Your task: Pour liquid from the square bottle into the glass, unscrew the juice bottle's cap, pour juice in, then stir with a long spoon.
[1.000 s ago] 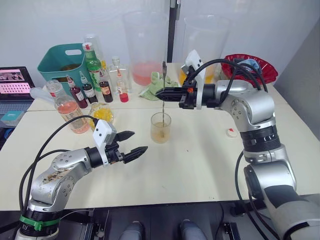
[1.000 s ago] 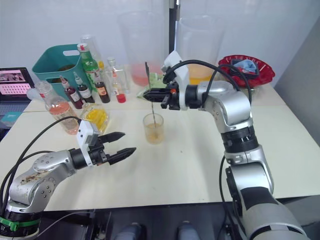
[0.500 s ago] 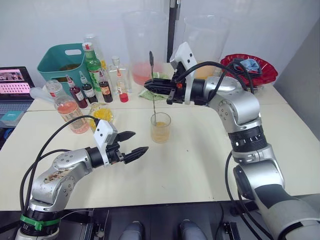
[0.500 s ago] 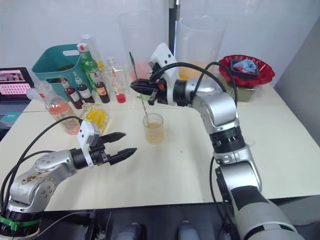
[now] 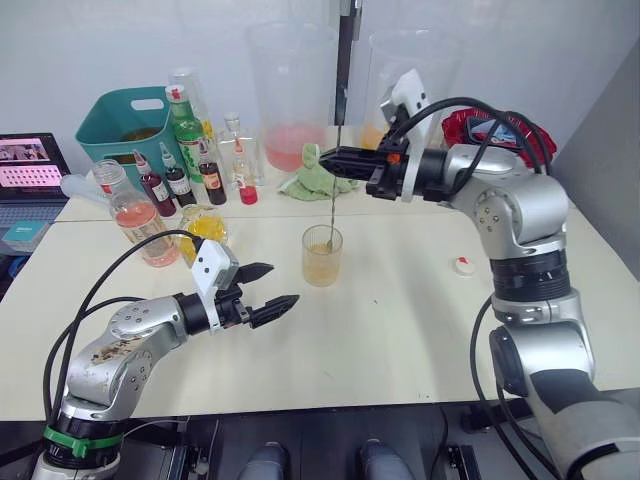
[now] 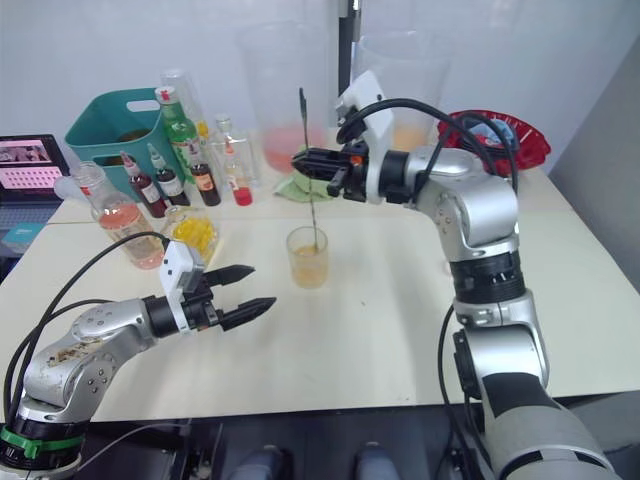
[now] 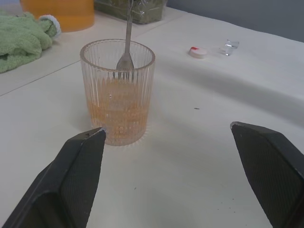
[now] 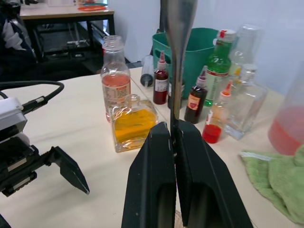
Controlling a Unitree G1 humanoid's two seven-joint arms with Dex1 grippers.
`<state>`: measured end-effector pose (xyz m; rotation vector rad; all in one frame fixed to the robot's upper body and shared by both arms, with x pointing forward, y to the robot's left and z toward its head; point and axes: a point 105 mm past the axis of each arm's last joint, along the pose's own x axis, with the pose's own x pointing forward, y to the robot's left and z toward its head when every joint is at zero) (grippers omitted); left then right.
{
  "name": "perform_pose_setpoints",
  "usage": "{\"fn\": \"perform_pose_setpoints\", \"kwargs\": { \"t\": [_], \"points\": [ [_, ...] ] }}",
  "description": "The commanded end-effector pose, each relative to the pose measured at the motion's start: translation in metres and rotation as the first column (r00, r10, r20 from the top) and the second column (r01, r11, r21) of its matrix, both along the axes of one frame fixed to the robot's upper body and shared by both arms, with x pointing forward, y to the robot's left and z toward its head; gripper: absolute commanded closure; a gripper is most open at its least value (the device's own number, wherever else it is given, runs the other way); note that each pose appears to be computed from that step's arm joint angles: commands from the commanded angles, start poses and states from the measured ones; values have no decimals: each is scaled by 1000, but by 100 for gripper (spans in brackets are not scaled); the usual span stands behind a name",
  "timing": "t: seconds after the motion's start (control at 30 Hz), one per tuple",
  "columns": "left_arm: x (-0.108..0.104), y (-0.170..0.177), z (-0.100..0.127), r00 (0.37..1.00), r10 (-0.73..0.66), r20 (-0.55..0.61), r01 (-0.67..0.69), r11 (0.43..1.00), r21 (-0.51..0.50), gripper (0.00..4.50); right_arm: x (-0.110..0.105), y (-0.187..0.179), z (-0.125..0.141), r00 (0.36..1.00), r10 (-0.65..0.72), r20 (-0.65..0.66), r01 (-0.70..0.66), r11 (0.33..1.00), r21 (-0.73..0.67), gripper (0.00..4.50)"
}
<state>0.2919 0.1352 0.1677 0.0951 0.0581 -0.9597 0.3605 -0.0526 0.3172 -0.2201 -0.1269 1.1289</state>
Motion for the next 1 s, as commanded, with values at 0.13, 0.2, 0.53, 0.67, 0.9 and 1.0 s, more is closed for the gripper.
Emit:
{"fn": "perform_pose_setpoints", "kwargs": {
  "t": [0.13,0.2,0.53,0.67,0.9,1.0],
  "points": [
    [2,-2,10,997,-35,62,34,999,17,6,-7,-16,40,997,-52,63,46,995,91,450],
    [3,-1,10,997,-46,68,44,998,36,6,-6,-20,41,997,-67,44,62,993,103,450],
    [6,-1,20,992,-79,100,75,996,44,6,-25,-27,72,999,-11,-36,20,961,274,450],
    [4,-4,25,988,-109,113,105,994,36,6,-20,-46,72,975,-218,36,209,962,177,450],
    [-5,-9,35,973,-189,131,188,982,21,6,-28,-89,54,915,-348,-206,342,937,-68,450],
    [-7,-10,40,967,-209,146,209,978,21,6,-37,-96,39,865,-332,-377,295,943,-154,450]
  ]
}}
